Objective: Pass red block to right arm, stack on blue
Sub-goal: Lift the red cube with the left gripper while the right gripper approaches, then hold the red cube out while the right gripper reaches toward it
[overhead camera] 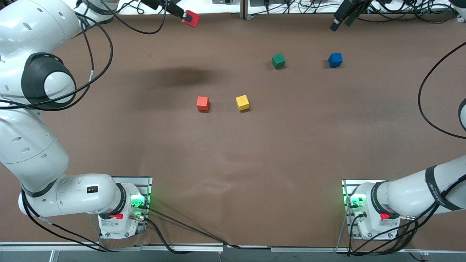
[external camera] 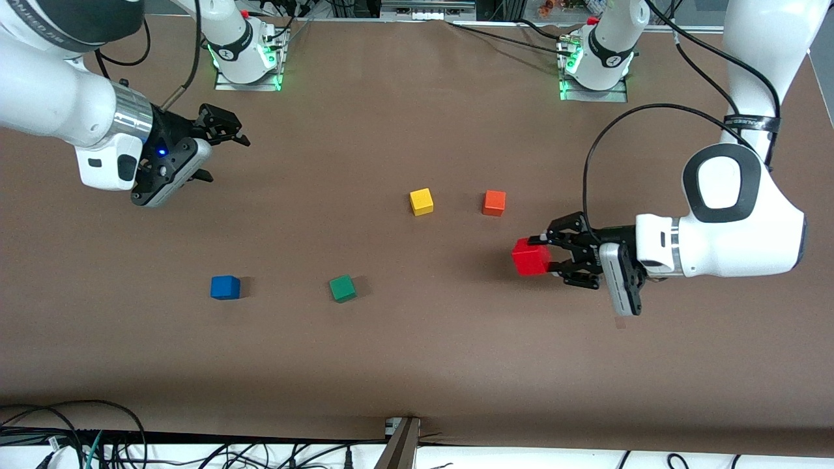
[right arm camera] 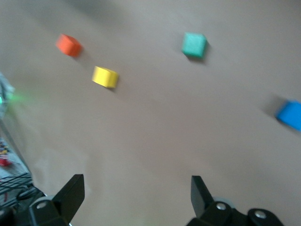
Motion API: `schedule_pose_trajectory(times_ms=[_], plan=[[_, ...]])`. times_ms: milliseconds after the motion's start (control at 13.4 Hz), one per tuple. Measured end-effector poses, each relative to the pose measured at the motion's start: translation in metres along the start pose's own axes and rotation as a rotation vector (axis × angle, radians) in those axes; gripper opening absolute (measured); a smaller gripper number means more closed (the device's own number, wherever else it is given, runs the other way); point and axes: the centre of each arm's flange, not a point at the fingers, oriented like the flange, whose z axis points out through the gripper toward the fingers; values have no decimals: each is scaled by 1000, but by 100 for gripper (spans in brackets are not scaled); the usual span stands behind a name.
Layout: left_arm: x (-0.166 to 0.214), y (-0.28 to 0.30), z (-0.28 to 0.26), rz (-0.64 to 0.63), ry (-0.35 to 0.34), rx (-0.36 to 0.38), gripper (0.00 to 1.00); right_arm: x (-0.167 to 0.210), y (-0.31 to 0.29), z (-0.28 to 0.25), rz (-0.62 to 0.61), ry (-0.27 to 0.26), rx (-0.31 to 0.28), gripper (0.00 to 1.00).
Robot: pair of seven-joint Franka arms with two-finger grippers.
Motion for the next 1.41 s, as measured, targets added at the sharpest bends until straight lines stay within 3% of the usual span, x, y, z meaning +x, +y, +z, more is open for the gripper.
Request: schedule_pose_trajectory(times_ms=[149,372,521,670,818,1116,1414], plan=[[15,18,14,110,77,-70,56,9,5,2,-60,84,92,100],[34,31,41,246,232,-108,56,26,18,25,-132,162,221,100],[46,41,70,303,307,-96,56,33,42,46,-169,216,313,100],[56,57,96,349,335,-69,56,39,67,68,-206,281,404,100],[62,70,111,369,345,-71,56,43,84,84,-225,327,442,100],[66,68,127,410,394,-60,56,50,87,83,-223,366,457,100],[68,65,134,421,408,-49,56,54,81,80,-50,352,521,100]])
